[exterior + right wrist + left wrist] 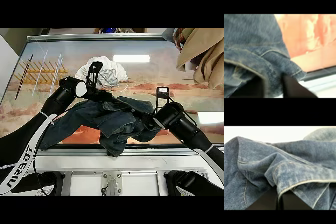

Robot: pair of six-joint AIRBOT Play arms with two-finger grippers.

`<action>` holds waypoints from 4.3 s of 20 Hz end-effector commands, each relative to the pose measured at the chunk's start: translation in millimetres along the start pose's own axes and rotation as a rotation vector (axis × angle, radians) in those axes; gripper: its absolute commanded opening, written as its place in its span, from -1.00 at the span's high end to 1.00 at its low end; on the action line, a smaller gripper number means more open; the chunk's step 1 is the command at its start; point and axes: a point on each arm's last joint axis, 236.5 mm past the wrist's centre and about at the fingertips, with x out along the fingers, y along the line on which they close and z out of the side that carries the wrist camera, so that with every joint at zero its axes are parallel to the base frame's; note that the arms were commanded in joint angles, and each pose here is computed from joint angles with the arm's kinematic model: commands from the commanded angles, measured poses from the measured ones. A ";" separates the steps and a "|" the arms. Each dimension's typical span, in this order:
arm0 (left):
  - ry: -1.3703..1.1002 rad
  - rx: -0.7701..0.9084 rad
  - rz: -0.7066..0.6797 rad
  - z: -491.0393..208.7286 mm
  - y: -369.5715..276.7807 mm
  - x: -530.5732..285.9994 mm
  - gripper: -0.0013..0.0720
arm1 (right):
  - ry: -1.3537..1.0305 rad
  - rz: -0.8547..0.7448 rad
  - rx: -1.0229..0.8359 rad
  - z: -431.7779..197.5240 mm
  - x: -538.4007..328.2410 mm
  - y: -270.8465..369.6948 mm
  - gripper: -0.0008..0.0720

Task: Fold the clothes and pants, and hang the long-sleeved shirts on hangers.

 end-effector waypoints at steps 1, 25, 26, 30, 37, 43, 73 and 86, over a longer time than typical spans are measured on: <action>0.008 0.002 0.001 -1.1 0.3 -1.0 0.91 | -0.057 -0.046 -0.047 14.8 4.9 -6.1 0.60; -1.289 0.369 -0.503 69.9 -182.7 -580.9 0.91 | -1.181 0.970 -0.008 94.7 -542.1 -79.7 0.89; -1.255 0.366 -0.441 79.8 -177.6 -564.7 0.91 | -1.151 0.954 0.009 99.6 -532.8 -77.4 0.89; -0.952 0.206 -0.134 120.1 -110.3 -439.5 0.91 | -0.844 0.739 0.057 120.8 -419.0 -53.3 0.89; -0.102 -0.042 0.094 10.5 20.7 -194.9 0.91 | -0.322 0.385 -0.167 112.0 -231.8 -0.7 0.89; 0.120 -0.062 0.131 -65.2 44.2 -115.3 0.91 | -0.121 0.300 -0.224 118.5 -153.5 39.4 0.89; -0.014 -0.020 0.661 -7.2 303.7 -101.9 -0.64 | -0.041 0.297 -0.255 107.0 -136.5 53.5 0.89; 0.173 -0.001 0.746 -12.8 417.9 16.1 -0.64 | -0.031 0.292 -0.257 107.1 -132.2 55.4 0.88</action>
